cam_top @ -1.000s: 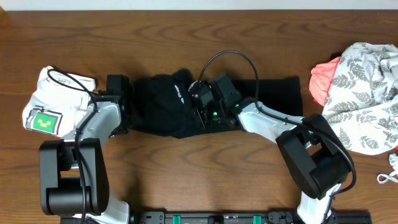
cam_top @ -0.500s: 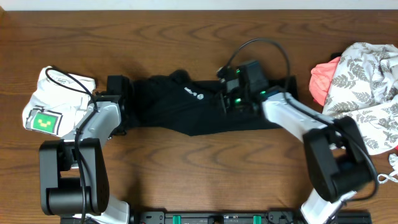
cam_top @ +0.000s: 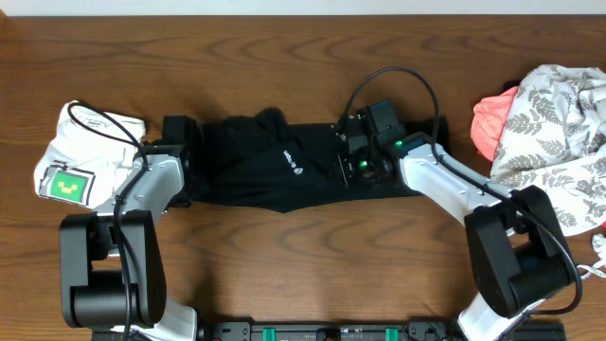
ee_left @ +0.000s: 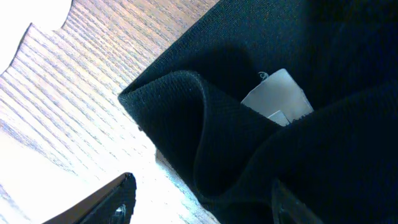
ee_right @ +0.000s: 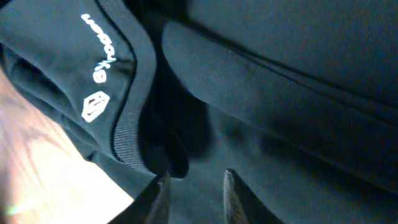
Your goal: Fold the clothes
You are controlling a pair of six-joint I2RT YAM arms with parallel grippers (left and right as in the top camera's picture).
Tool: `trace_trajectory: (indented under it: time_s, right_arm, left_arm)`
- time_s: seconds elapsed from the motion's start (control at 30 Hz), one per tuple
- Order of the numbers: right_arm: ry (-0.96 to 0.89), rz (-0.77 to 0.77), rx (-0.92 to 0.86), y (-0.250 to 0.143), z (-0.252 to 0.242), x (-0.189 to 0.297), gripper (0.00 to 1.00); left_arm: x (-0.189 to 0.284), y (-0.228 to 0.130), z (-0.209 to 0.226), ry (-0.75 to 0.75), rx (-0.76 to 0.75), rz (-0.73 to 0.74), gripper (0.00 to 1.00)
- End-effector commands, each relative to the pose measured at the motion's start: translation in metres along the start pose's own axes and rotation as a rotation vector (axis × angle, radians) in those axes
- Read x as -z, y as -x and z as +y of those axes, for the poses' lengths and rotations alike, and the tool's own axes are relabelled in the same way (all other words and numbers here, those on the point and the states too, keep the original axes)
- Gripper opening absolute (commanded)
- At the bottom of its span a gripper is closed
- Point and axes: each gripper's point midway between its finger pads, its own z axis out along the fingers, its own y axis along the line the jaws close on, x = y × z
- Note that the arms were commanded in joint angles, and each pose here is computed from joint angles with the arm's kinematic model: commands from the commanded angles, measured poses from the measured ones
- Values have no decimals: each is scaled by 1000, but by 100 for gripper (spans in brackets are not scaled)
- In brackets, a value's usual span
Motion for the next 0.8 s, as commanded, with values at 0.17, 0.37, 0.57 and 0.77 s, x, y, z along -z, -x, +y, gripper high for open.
trace_trajectory:
  time_s: [0.17, 0.37, 0.57, 0.77]
  right_arm:
    - [-81, -72, 85, 21, -4, 13, 30]
    - [151, -145, 234, 54, 61, 36, 2]
    - [185, -153, 317, 49, 90, 19, 2]
    - [202, -55, 311, 23, 96, -23, 5]
  left_arm:
    - [-22, -31, 30, 133, -29, 98, 70]
    - [-22, -33, 31, 136, -31, 104, 70]
    - [-22, -33, 31, 136, -31, 104, 70]
    - [-22, -33, 31, 136, -32, 105, 70]
